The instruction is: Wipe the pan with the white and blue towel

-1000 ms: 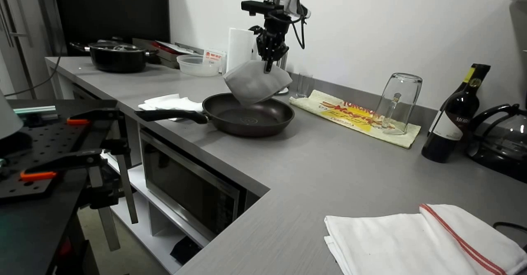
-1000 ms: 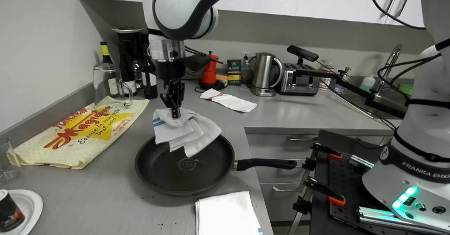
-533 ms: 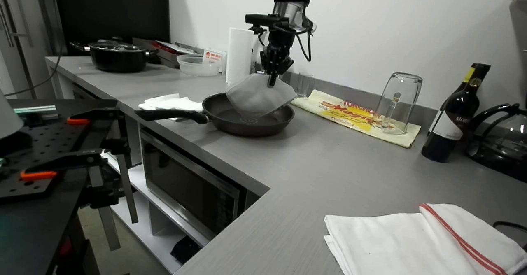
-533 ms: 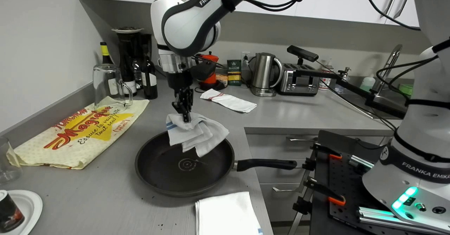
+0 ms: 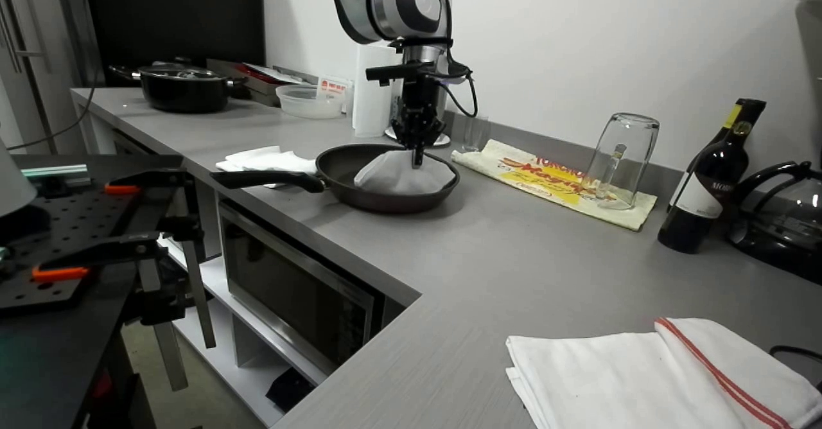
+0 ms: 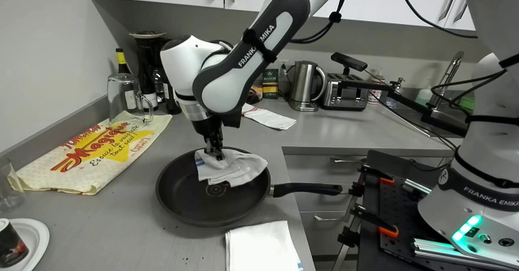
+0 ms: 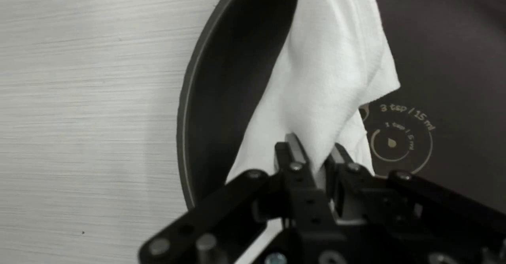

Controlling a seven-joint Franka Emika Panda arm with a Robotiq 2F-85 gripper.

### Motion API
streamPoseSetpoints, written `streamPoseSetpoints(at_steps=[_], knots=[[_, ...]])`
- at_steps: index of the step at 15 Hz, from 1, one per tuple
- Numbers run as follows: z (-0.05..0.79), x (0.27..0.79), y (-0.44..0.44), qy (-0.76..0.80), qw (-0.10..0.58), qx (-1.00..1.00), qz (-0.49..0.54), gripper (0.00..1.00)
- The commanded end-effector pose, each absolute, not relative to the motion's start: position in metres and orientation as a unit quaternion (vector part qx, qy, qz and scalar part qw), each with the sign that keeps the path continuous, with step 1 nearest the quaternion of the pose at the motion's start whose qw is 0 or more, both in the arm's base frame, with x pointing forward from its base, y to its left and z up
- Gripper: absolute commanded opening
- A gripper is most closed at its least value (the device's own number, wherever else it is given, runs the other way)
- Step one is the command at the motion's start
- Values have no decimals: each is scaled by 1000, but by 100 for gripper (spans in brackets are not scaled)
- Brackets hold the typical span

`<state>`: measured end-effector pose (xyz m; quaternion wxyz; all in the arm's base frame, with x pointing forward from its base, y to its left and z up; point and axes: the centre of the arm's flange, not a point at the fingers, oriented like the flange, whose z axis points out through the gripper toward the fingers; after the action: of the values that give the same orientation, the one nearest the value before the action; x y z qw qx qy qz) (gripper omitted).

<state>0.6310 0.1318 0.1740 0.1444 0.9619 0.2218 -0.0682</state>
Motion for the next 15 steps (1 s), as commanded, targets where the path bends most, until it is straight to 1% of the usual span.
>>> streamPoseSetpoints(at_steps=[1,4,6,15], knots=[[162,631,133,234,196,951,-55,3],[159,634,126,239,226,943,-53,3],[156,634,123,240,234,941,-54,3],[139,630,113,241,245,937,-59,3]])
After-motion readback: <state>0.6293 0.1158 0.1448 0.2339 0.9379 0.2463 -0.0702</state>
